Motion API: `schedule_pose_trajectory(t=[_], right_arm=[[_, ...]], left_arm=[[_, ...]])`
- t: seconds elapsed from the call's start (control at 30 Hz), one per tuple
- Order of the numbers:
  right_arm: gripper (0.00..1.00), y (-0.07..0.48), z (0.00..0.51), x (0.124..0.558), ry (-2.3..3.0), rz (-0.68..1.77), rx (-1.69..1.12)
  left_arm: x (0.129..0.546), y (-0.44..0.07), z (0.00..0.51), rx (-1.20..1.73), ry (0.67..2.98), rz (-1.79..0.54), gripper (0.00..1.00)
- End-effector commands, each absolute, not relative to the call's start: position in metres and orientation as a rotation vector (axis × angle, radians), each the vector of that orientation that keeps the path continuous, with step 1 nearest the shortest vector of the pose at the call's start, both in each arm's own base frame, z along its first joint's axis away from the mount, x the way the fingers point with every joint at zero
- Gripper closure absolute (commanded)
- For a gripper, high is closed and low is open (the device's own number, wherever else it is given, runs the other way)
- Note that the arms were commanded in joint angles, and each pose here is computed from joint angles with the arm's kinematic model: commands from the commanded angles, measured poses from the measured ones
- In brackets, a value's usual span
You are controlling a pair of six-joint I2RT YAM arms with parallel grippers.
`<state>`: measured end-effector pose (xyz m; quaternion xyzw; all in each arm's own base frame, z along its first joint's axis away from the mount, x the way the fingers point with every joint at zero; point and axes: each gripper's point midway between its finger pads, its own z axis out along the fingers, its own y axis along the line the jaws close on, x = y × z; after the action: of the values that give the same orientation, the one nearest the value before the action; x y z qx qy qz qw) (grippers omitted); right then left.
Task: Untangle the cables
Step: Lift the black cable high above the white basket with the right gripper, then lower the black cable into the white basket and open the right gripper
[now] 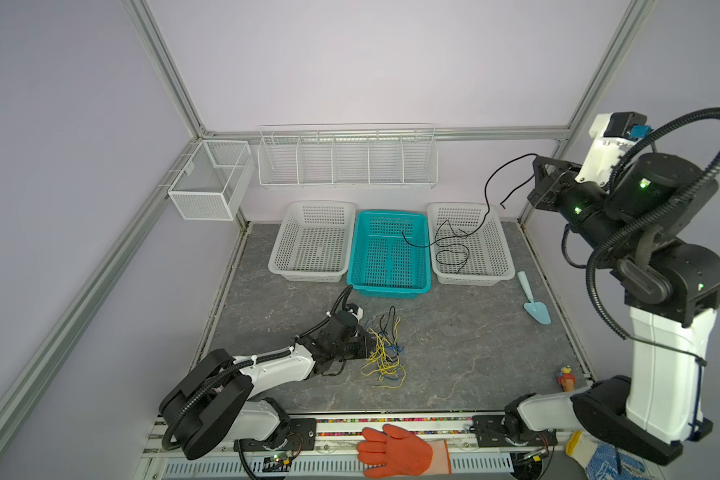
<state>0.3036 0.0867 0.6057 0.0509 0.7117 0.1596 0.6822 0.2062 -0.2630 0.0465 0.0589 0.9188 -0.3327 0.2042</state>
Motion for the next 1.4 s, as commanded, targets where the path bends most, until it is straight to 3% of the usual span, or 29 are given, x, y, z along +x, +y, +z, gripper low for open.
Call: schedule_pose_trajectory(t=[0.0,0.47,0.93,1.37], right_arm=[[0.93,0.078,0.610,0.325,1.570,0.278,0.157],[0.93,0.036,0.610,0.389,1.494,0.069,0.345],[0.93,0.014,0.441,0.475,1.822,0.097,0.504],[0.93,0.043,0.282,0.515,2.180,0.237,0.544]], left_arm=[[0.201,-0.251,0.027,0.178,2.637,-0.829,1.00],[0.198,-0.245,0.025,0.174,2.656,-0.796,1.00],[0.199,-0.250,0.026,0.167,2.655,-0.826,1.00],[0.197,-0.250,0.027,0.168,2.656,-0.842,1.00]])
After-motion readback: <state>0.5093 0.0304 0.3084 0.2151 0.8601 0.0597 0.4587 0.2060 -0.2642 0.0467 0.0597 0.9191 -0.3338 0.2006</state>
